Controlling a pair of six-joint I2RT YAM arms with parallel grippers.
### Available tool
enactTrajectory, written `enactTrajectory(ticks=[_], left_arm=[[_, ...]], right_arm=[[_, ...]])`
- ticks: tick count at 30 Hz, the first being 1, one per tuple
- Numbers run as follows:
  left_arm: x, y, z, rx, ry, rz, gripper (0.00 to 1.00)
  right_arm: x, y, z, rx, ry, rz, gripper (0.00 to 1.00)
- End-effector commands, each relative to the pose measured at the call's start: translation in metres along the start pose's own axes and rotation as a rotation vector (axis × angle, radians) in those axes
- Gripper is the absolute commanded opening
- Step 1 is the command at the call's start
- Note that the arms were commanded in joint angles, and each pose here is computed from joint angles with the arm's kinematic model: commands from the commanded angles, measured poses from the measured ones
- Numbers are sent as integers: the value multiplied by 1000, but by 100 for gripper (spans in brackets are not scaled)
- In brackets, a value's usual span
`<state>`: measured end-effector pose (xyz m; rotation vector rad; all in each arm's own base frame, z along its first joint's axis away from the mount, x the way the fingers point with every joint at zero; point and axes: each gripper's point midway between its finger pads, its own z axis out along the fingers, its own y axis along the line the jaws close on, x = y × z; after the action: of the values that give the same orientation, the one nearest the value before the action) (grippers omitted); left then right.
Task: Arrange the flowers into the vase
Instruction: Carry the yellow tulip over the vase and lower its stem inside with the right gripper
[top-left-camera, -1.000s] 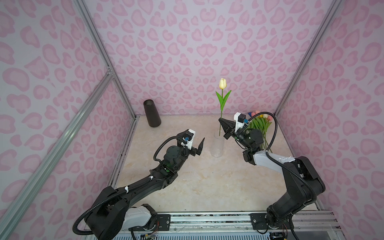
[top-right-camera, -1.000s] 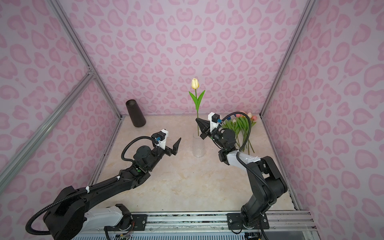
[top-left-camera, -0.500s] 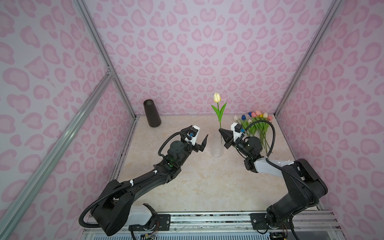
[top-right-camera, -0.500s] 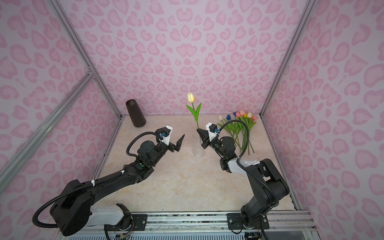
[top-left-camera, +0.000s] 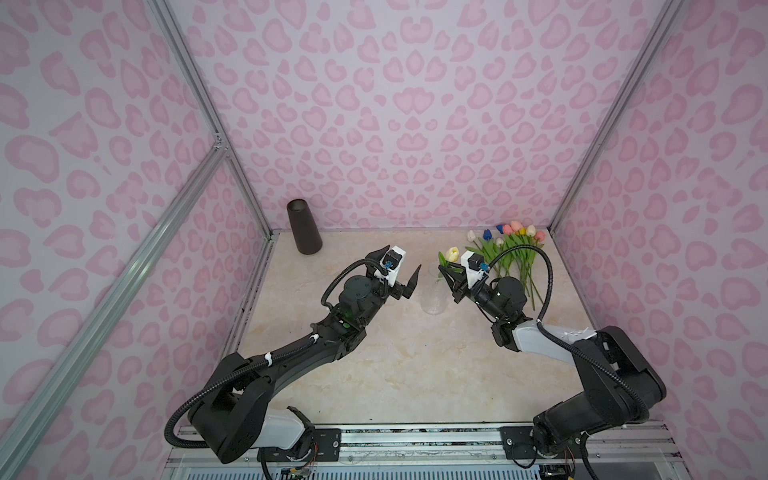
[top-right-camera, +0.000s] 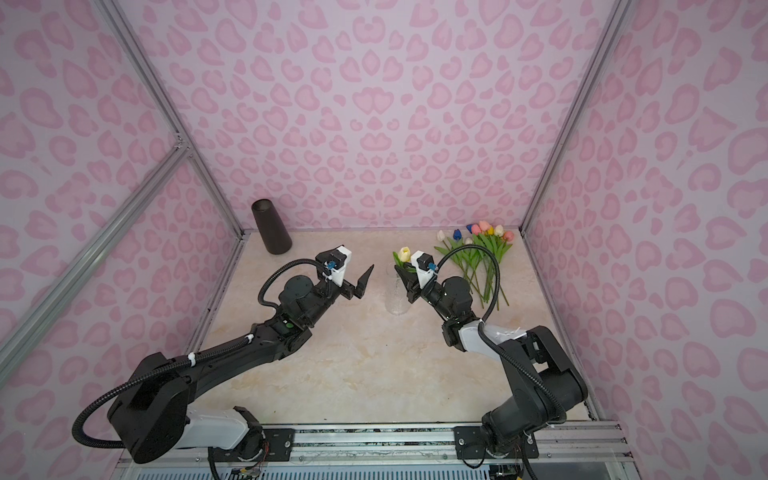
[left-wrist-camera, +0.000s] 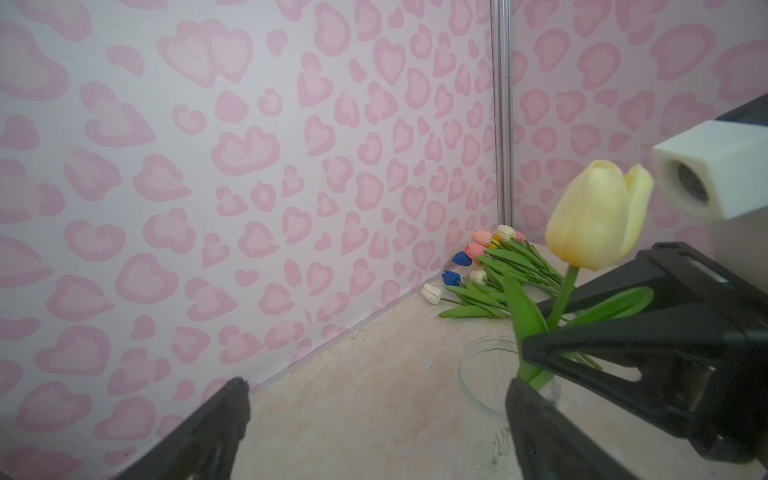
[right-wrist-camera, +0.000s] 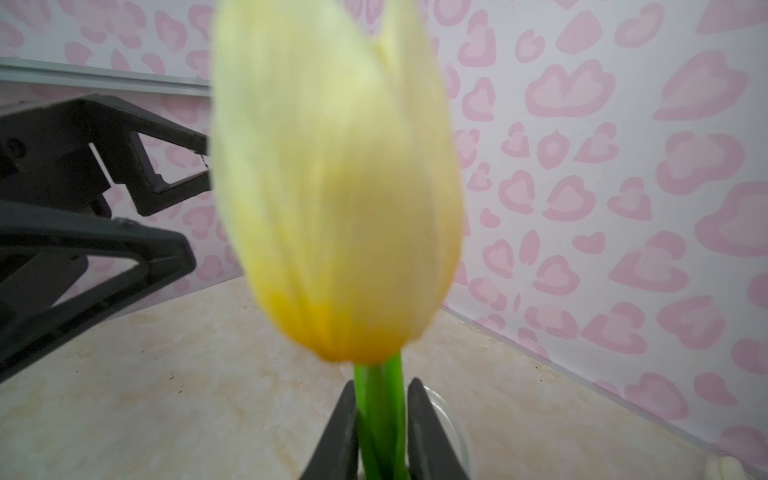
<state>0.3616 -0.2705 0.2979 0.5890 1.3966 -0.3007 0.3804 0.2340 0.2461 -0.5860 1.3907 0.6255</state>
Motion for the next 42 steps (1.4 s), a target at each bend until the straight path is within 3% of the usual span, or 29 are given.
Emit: enactTrajectory(ticks=[1,10,14,24,34,36,42], left_arm=[[-2,0,-2,-3,-16,-2,97],[1,5,-7,-28,-4,5,97],[1,6,-7,-33,-4,10,97],[5,6,-8,-38,7,17,97],[8,7,-9,-43,15,16,97],[8,7,-9,-46,16,15,97],[9,7,-9,-45,16,20,97]], right_arm=[[-3,-4,0,21,10,-24,22],[-16,-8,18,16,125,10,19],[-18,-14,29,32,227,39,12],[-28,-21,43,48,374,52,12],[-15,-29,57,69,502,111,13],[-12,-29,59,65,524,118,18],[-18,-29,60,68,526,111,49]])
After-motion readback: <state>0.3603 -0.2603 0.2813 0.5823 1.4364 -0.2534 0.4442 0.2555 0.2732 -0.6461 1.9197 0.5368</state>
